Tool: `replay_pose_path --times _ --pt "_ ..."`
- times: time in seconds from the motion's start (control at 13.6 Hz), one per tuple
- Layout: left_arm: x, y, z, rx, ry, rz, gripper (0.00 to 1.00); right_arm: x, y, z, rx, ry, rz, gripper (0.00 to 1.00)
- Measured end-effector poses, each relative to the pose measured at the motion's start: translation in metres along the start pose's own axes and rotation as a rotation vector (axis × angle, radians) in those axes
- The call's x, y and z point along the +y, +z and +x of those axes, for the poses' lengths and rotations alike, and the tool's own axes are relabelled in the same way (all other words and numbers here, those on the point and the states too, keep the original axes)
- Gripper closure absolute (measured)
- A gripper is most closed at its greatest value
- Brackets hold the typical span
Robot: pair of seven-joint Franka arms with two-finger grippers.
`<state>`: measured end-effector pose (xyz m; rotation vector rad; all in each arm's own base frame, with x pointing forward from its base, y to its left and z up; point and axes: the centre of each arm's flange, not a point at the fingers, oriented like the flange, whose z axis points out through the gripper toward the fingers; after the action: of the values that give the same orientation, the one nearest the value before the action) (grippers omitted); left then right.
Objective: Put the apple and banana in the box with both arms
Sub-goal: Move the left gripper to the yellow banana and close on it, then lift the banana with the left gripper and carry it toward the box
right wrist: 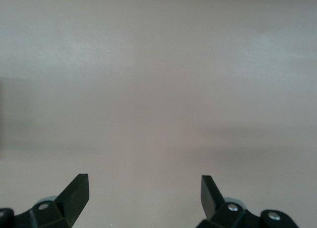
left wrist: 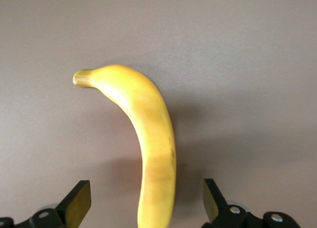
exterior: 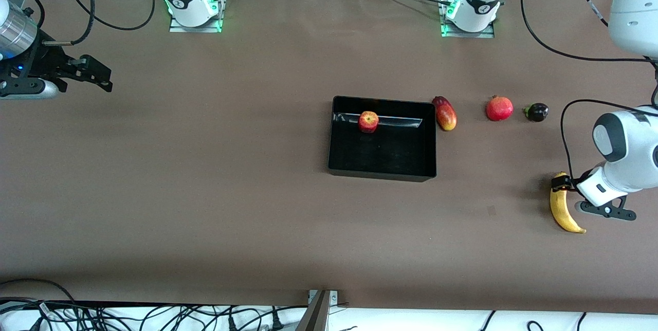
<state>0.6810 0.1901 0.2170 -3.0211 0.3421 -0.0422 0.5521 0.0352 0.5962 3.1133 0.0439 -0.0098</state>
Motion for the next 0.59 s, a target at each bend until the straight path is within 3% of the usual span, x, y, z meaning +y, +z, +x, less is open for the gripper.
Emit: replay_pose_path --times 0.37,0.44,0.59 --pt "0.012 0.047 0.003 0.04 0.019 0.003 0.03 0.0 0.0 0.0 0.0 0.0 0.0 0.0" --pt "0.013 0.049 0.003 0.037 0.019 0.002 0.08 0.0 0.0 0.0 0.0 0.0 0.0 0.0" --pt "0.012 0.047 0.004 0.041 0.019 0.003 0.3 0.0 0.0 0.0 0.0 0.0 0.0 0.0"
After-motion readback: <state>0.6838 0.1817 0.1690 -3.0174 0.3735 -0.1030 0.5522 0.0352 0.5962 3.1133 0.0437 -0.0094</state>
